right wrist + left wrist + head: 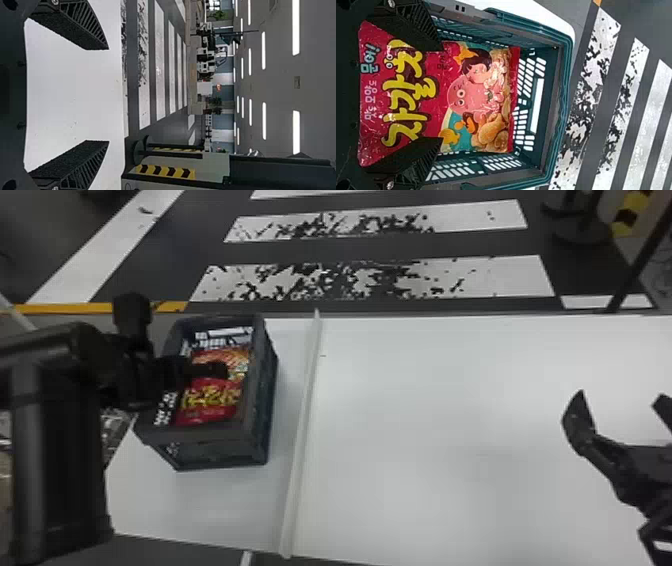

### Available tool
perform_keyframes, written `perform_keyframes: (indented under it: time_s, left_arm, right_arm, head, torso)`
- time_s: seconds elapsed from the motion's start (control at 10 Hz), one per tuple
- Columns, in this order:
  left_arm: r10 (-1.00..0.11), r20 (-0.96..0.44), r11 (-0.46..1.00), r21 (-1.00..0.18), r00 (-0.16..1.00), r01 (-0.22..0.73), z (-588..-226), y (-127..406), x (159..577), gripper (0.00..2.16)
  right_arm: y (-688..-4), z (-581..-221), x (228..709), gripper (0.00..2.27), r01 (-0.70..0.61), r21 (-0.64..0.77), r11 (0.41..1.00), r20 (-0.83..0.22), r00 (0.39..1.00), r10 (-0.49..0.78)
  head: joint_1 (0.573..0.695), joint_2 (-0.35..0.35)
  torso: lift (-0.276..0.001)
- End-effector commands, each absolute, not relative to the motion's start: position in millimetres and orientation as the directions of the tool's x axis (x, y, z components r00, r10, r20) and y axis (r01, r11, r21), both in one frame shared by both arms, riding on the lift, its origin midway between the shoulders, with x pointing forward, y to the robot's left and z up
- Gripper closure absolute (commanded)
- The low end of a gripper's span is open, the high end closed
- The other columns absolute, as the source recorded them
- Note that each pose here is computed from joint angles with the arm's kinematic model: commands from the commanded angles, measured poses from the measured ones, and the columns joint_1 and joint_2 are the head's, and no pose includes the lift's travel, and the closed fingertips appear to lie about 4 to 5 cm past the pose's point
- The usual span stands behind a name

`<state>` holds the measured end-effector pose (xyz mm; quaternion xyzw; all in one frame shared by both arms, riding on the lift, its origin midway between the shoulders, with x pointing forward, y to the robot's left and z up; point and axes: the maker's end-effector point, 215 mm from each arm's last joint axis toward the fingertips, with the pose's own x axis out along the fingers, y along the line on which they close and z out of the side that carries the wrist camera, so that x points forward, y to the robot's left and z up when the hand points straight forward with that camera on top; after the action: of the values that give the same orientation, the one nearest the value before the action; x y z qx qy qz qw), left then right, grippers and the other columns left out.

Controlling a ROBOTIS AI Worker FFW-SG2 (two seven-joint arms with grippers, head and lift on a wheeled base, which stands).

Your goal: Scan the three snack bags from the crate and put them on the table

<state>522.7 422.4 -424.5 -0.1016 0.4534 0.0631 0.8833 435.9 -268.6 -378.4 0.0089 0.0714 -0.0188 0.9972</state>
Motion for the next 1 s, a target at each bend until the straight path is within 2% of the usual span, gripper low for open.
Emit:
perform_keyframes:
  time_s: [0.0,0.6,0.7,0.9]
  left_arm:
    - [0.010,-0.825,0.970,-0.130,0.565,-0.207,-427,420,524,0.08]
    - [0.025,-0.855,0.976,-0.091,0.519,-0.198,-451,398,540,0.08]
    - [0.026,-0.860,0.978,-0.083,0.510,-0.189,-454,394,542,0.16]
    - [-0.027,-0.859,0.972,-0.142,0.511,-0.186,-468,394,541,0.54]
  right_arm:
    - [-272,-376,437,0.03,0.035,0.010,0.999,-0.140,0.990,-0.033]
    - [-287,-371,441,0.02,0.048,0.016,0.999,-0.132,0.990,-0.045]
    - [-289,-371,442,0.02,0.052,0.021,0.998,-0.129,0.990,-0.049]
    - [-292,-374,441,0.02,0.057,0.030,0.998,-0.134,0.990,-0.052]
  head:
    - [0.695,0.177]
    - [0.695,0.148]
    - [0.695,0.136]
    - [0.695,0.115]
  torso:
    - [-0.094]
    - [-0.094]
    - [-0.094]
    - [-0.094]
